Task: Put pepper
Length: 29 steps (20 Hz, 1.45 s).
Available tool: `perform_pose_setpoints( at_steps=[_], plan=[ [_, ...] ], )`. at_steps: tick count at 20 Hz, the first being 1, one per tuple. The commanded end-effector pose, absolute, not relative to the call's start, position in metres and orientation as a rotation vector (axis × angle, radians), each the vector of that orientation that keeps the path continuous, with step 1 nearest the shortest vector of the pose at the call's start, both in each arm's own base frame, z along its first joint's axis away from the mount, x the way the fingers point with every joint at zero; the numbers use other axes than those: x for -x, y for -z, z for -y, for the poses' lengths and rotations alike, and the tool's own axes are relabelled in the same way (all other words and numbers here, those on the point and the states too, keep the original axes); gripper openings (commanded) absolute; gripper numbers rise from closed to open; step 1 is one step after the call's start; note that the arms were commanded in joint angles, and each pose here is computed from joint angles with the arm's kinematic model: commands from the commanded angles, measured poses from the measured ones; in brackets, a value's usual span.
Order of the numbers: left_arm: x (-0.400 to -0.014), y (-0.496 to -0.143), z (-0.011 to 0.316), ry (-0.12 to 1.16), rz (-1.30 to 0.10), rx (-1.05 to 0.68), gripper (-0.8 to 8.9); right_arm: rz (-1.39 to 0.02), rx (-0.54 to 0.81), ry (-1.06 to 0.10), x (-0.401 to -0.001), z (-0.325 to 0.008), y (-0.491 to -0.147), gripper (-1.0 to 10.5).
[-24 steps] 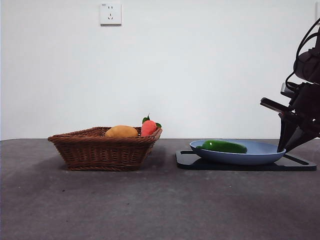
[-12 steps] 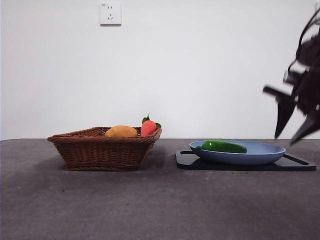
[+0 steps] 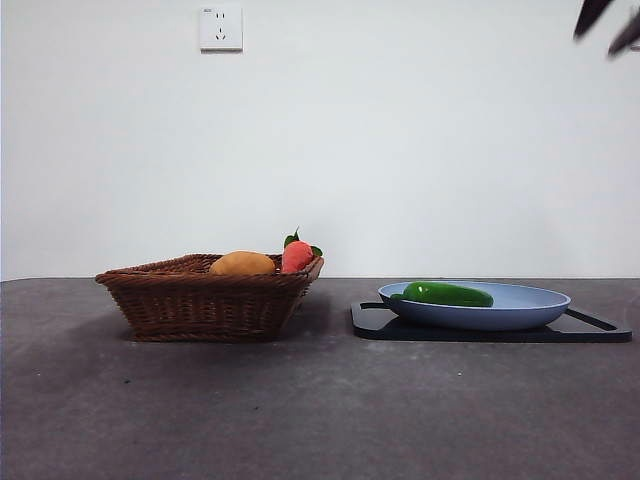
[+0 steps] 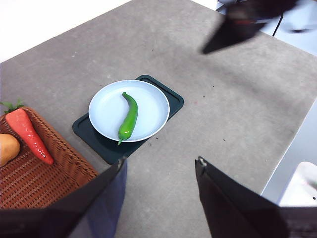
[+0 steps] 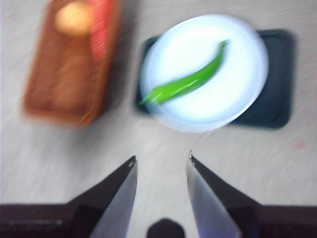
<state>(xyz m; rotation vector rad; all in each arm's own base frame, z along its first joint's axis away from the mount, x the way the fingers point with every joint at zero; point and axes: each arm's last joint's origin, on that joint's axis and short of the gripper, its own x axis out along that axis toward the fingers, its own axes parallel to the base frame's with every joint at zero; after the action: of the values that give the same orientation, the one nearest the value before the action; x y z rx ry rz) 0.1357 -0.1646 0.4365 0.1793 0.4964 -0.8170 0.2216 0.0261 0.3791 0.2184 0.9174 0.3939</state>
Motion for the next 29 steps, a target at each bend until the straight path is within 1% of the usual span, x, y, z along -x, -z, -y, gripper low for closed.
perform_pose_setpoints(
  at_steps=[1,4,6,7,9,10,11,15,21,28,29],
  plan=[
    [-0.135,-0.441,0.166,0.833,-0.485,-0.188,2.45,-0.898,-0.165,-0.451,-0.190,-0.032,-0.395,1.8],
    [-0.134,-0.439,0.166,0.837,-0.510,-0.199,2.45,-0.905,-0.125,-0.515,-0.150,-0.038,-0.405,1.8],
    [-0.133,-0.438,0.165,0.835,-0.522,-0.204,2.43,-0.922,-0.106,-0.547,-0.130,-0.039,-0.407,1.8],
    [-0.133,-0.437,0.165,0.835,-0.526,-0.206,2.24,-0.927,-0.085,-0.565,-0.123,-0.039,-0.407,1.5],
    [-0.133,-0.437,0.165,0.834,-0.533,-0.210,1.03,-0.917,-0.059,-0.586,-0.116,-0.038,-0.408,0.4],
    [-0.133,-0.436,0.164,0.834,-0.538,-0.212,0.33,-0.903,-0.044,-0.593,-0.113,-0.037,-0.409,0.0],
    [-0.133,-0.436,0.164,0.833,-0.541,-0.214,0.05,-0.899,-0.036,-0.597,-0.113,-0.037,-0.409,0.1],
    [-0.132,-0.435,0.164,0.831,-0.548,-0.218,0.08,-0.902,-0.054,-0.588,-0.112,-0.037,-0.410,0.1],
    [-0.134,-0.439,0.166,0.836,-0.508,-0.197,0.08,-0.903,-0.054,-0.583,-0.112,-0.037,-0.410,0.1],
    [-0.134,-0.440,0.166,0.837,-0.500,-0.194,0.08,-0.902,-0.054,-0.583,-0.112,-0.037,-0.410,0.1],
    [-0.134,-0.440,0.166,0.833,-0.485,-0.229,0.08,-0.903,-0.054,-0.583,-0.112,-0.037,-0.410,0.1]
  ],
)
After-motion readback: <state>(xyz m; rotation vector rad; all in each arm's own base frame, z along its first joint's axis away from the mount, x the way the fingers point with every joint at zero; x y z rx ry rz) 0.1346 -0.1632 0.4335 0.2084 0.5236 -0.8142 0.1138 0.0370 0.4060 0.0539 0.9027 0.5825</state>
